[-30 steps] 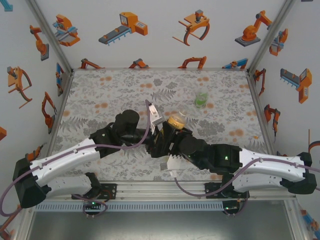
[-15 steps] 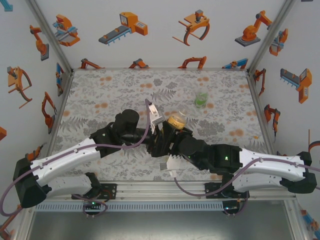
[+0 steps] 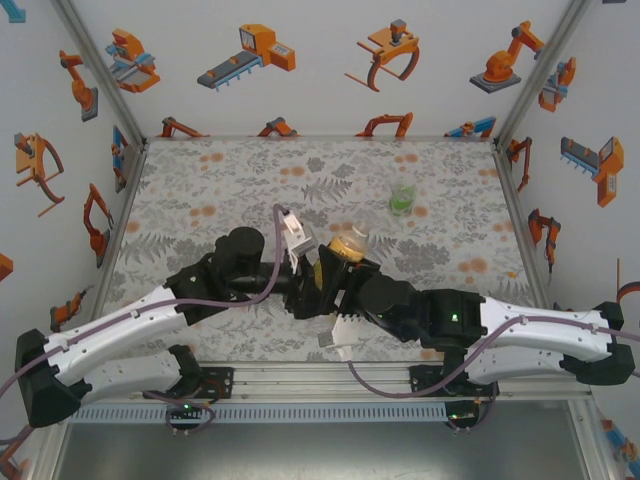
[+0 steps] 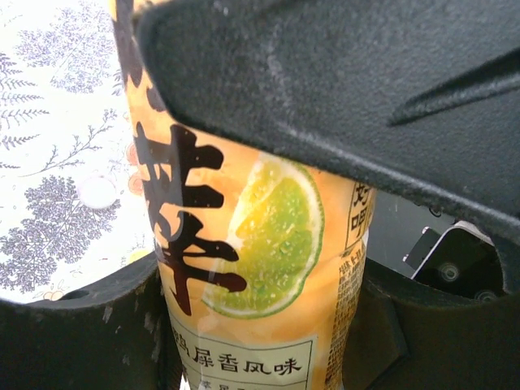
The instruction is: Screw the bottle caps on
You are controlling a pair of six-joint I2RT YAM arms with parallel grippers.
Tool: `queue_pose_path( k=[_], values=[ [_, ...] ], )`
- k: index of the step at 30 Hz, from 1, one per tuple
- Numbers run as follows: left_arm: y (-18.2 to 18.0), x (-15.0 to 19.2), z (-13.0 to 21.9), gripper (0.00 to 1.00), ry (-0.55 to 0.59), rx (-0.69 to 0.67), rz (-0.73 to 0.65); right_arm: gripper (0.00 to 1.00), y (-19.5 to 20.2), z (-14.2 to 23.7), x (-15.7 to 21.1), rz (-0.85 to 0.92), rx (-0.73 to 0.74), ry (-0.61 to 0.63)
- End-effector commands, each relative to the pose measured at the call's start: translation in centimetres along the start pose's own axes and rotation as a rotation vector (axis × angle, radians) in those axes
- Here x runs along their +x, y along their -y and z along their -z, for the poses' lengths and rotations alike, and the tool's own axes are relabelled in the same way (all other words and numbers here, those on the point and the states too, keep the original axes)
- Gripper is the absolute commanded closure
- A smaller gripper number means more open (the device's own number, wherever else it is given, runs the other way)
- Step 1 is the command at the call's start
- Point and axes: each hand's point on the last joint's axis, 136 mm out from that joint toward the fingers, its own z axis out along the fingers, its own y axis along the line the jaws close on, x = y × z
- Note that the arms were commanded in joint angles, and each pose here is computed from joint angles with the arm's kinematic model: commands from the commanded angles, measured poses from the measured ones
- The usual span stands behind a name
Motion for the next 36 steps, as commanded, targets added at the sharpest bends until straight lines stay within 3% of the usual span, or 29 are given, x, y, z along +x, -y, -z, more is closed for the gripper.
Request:
queue_pose_path(
  k=[1, 9, 10, 11, 23, 31, 36],
  values=[
    [-0.7, -0.2, 0.8, 0.73, 0.04, -0.053, -0.011, 0.41, 0.2, 0.9, 2.3, -0.093, 0.006, -0.07],
    [-1.4, 1.2, 1.1, 0.74, 0.006, -0.086, 0.003, 0.32, -0.1, 1.0, 2.8, -0.111, -0.001, -0.075],
    [-1.5, 1.3, 1.1, 0.74, 0.0, -0.09, 0.004, 0.27, -0.1, 1.0, 2.9, -0.114, -0.002, -0.076],
    [-1.6, 1.5, 1.1, 0.74, -0.006, -0.092, 0.005, 0.02, -0.2, 1.0, 2.9, -0.115, -0.003, -0.076],
    [-2.8, 1.9, 3.1, 0.79, 0.018, -0.192, 0.001, 0.01, -1.9, 0.4, 3.8, -0.249, -0.029, -0.108],
    [-3.7, 1.6, 5.5, 0.96, 0.094, -0.266, 0.001, 0.01, -2.2, -0.2, 5.7, -0.7, 0.052, -0.107],
    [-3.9, 1.4, 7.0, 1.0, 0.137, -0.295, 0.005, 0.01, -2.1, -0.9, 8.8, -1.072, 0.182, -0.231]
  ],
)
